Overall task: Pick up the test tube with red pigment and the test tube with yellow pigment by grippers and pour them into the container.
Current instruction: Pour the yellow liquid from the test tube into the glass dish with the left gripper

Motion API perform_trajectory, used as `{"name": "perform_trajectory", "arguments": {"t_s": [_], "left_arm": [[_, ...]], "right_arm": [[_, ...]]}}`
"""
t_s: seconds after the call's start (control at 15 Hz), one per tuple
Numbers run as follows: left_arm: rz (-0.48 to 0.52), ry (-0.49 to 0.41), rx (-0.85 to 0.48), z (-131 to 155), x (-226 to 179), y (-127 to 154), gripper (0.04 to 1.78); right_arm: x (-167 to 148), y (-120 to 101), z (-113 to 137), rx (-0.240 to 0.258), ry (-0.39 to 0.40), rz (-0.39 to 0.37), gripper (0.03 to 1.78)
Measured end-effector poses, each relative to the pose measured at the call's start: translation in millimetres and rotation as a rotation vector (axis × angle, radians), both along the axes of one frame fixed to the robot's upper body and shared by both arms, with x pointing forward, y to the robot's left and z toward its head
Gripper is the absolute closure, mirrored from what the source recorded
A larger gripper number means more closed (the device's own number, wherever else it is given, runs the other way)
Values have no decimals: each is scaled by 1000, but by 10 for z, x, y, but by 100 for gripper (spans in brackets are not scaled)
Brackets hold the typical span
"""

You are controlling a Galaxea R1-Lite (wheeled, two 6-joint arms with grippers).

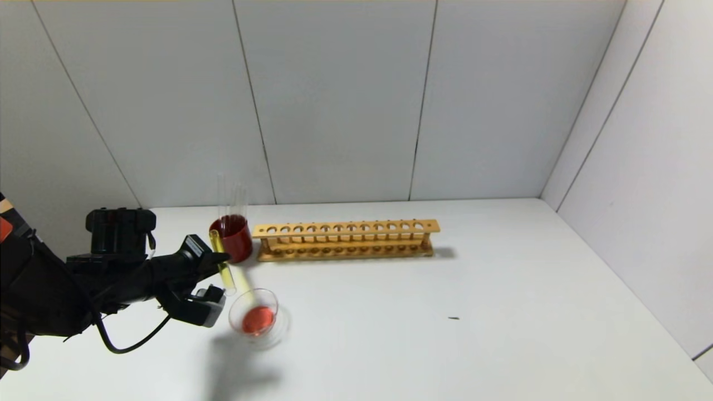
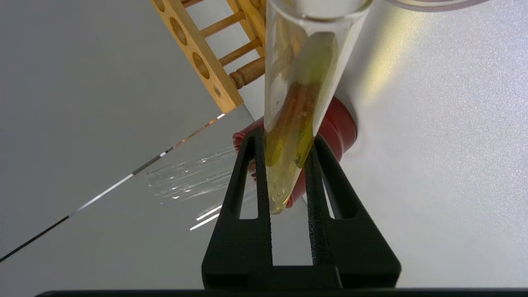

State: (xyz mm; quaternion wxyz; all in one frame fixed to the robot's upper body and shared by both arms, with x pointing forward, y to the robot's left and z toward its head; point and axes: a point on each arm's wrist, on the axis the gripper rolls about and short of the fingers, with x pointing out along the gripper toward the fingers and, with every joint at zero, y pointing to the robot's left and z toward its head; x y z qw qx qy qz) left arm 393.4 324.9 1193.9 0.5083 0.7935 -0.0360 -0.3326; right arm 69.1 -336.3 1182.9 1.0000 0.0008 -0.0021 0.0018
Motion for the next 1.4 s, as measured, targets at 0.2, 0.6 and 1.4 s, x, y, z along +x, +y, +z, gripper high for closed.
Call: {"name": "perform_trajectory", "arguments": {"t_s": [0.2, 0.6, 1.4], "left_arm": [[-24, -11, 31, -11, -1, -11, 152], [-57, -37, 94, -20, 82, -44, 152], [-84, -65, 162, -26, 259, -142, 152]], "right_arm": [[0, 0, 0, 0, 0, 0, 6], [0, 0, 0, 0, 0, 0, 6], [0, 0, 0, 0, 0, 0, 6]]}}
